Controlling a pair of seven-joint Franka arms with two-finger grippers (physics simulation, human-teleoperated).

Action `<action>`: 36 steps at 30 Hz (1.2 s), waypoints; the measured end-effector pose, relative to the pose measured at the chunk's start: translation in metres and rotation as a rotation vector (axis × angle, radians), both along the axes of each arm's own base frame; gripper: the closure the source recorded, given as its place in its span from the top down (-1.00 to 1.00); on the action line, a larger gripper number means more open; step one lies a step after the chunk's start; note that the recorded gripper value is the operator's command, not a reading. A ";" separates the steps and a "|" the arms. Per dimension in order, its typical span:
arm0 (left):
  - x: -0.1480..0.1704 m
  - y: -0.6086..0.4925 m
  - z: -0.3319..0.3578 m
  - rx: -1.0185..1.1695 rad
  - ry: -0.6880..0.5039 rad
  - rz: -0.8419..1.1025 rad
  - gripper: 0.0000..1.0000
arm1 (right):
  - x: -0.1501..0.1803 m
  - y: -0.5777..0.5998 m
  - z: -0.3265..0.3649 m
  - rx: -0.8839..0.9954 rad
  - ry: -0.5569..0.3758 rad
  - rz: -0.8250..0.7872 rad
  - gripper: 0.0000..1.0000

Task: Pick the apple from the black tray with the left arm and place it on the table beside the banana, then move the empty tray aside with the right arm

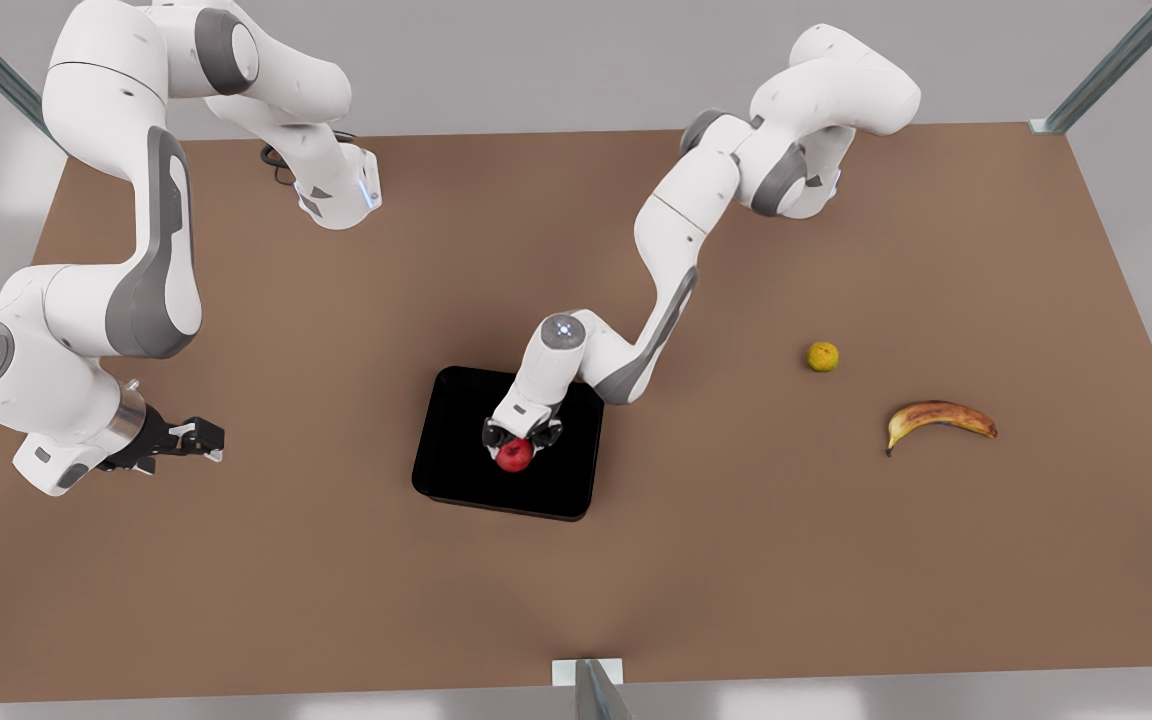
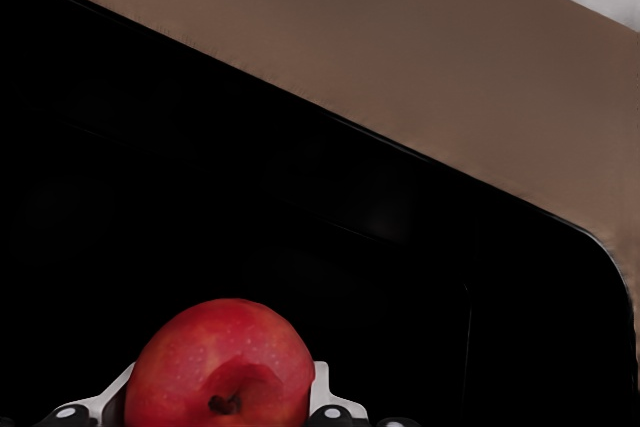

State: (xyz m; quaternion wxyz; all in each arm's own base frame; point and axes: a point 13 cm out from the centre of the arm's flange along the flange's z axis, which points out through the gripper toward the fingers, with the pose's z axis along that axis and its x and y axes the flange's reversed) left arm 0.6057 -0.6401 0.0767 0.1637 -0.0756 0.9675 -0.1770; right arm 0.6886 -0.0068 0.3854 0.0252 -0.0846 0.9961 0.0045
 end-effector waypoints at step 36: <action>-0.027 0.522 0.003 0.246 0.276 0.046 1.00 | -0.148 0.313 -0.107 0.113 -0.036 -0.475 1.00</action>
